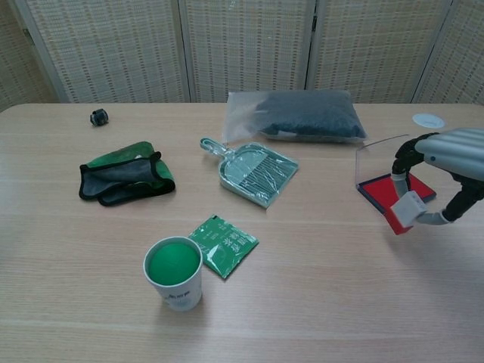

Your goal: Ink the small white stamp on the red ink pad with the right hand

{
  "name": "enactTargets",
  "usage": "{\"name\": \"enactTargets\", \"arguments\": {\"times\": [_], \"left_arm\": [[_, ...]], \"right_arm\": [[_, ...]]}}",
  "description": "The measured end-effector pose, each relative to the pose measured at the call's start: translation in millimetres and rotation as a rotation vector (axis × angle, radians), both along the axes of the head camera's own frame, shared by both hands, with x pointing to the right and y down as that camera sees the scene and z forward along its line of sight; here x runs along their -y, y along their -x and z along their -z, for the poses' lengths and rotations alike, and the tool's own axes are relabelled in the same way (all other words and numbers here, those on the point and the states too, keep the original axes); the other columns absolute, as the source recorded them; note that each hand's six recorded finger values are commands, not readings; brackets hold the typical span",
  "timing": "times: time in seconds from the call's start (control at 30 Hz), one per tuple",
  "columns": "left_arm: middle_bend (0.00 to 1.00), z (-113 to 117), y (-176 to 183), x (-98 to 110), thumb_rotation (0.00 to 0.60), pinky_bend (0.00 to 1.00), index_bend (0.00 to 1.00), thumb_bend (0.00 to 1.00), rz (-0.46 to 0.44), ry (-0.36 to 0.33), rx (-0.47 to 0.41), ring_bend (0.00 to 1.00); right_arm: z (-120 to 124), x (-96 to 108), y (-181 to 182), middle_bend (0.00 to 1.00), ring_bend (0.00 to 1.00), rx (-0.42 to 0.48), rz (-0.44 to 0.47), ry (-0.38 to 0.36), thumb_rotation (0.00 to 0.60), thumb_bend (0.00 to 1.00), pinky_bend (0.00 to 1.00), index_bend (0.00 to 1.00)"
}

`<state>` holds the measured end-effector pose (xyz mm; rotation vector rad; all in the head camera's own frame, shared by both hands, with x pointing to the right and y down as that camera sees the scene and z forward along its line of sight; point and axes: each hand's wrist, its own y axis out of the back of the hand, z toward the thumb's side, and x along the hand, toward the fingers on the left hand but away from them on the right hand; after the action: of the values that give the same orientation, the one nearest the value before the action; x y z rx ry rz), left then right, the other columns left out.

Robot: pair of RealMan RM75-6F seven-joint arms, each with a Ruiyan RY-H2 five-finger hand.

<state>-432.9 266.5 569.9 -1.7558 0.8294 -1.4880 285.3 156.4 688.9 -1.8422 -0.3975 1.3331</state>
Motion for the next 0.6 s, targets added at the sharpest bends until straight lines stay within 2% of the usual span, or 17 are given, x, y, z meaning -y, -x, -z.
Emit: {"name": "enactTargets", "arguments": {"times": [0.13, 0.2, 0.33, 0.6], "left_arm": [[0.00, -2.2, 0.6, 0.3, 0.600, 0.27, 0.08, 0.07, 0.003, 0.007, 0.005, 0.02], [0.00, -2.7, 0.8, 0.5, 0.600, 0.27, 0.08, 0.07, 0.004, 0.009, 0.007, 0.02], [0.00, -2.7, 0.7, 0.7, 0.600, 0.27, 0.08, 0.07, 0.004, 0.010, 0.007, 0.02], [0.00, -3.3, 0.6, 0.5, 0.600, 0.27, 0.08, 0.07, 0.005, 0.019, 0.002, 0.02]], "right_arm": [[8.0, 12.5, -1.1, 0.92, 0.74, -0.019, -0.003, -0.036, 0.600, 0.29, 0.74, 0.83], [9.5, 18.1, -1.8, 0.98, 0.80, -0.031, -0.011, -0.045, 0.600, 0.30, 0.80, 0.87], [10.6, 29.7, -3.1, 1.00, 0.86, -0.047, -0.039, -0.044, 0.600, 0.33, 0.85, 0.90], [1.4, 46.9, -14.0, 1.00, 0.88, -0.070, -0.136, 0.037, 0.600, 0.34, 0.85, 0.90]]}}
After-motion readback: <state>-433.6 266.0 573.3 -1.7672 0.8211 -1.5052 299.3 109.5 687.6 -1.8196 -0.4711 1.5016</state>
